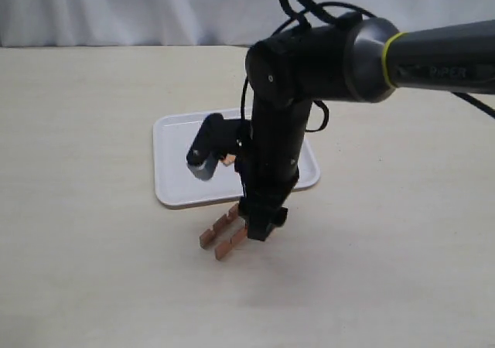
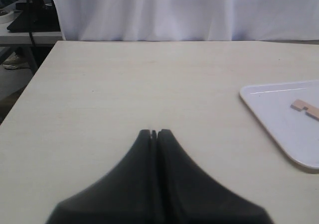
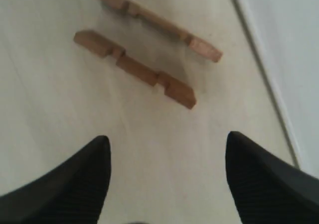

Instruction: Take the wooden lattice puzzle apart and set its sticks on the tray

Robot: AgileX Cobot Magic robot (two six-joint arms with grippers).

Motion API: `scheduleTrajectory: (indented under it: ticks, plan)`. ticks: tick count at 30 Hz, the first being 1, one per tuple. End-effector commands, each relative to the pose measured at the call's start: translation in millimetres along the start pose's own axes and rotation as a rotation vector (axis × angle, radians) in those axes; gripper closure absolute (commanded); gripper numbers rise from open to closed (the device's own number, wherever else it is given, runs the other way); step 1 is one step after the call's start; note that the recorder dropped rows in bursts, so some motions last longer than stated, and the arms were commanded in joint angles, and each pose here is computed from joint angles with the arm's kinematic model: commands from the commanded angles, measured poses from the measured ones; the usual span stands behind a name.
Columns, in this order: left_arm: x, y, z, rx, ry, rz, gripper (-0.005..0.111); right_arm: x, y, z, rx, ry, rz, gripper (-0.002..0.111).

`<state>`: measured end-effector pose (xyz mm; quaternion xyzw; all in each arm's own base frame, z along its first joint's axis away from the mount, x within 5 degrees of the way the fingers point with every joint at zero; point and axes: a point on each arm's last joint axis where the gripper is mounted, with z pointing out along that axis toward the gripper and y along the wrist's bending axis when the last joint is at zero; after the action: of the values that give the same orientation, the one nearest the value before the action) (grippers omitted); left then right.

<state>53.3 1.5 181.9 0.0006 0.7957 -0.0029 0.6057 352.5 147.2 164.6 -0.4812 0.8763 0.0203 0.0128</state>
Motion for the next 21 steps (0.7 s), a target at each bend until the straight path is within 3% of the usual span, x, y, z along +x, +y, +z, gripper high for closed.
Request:
scheduleTrajectory:
  ticks: [1,7,13,21]
  plan:
    - [0.4,-0.4,0.2,0.007,-0.005,0.005,0.107,8.2,5.2,16.2,0.03,-0.037,-0.197,0.046]
    - [0.4,-0.4,0.2,0.007,-0.005,0.005,0.107,5.7,0.8,22.2,0.097,-0.075,-0.288,0.046]
    - [0.4,-0.4,0.2,0.007,-0.005,0.005,0.107,5.5,1.3,37.7,0.06,-0.055,-0.278,0.046]
    - [0.4,-0.4,0.2,0.007,-0.005,0.005,0.107,4.6,3.5,37.7,0.038,-0.068,-0.28,0.061]
